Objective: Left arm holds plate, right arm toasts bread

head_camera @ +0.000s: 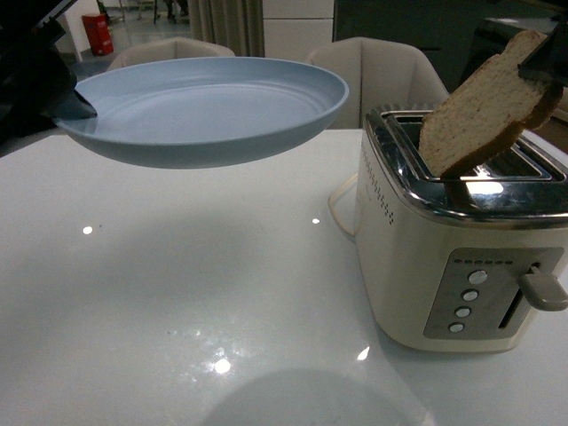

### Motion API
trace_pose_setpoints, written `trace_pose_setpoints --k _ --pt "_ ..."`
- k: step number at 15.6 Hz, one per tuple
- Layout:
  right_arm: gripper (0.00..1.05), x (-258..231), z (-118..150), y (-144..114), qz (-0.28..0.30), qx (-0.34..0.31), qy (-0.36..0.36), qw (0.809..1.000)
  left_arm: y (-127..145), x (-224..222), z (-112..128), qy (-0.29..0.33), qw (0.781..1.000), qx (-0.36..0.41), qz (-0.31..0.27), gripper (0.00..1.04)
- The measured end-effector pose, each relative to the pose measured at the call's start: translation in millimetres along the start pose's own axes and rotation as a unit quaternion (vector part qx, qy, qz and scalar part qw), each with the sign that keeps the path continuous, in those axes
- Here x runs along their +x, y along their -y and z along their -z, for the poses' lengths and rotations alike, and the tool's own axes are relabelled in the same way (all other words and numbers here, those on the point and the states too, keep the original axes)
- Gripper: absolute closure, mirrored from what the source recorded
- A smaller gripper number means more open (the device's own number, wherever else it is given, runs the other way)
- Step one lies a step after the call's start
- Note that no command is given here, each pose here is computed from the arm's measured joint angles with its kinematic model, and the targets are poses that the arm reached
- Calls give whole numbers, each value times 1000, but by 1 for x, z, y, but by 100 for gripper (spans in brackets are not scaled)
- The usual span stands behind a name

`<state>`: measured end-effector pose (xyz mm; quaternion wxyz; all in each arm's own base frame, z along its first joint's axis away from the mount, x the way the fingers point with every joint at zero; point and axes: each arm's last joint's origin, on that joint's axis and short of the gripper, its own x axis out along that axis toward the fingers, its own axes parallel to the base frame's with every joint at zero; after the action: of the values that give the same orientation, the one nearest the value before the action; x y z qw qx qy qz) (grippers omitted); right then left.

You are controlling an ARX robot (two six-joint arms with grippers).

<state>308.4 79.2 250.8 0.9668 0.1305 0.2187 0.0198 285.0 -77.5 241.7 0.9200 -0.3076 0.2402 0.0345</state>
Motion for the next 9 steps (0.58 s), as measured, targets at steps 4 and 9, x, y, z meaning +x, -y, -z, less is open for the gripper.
trace_pose_setpoints --k 4,9 --pt "101 10 -5 1 13 -1 -23 1000 0 0 0 0 1000 0 0 102" --pt "101 26 -14 -5 22 -13 -48 999 0 0 0 0 1000 0 0 102"
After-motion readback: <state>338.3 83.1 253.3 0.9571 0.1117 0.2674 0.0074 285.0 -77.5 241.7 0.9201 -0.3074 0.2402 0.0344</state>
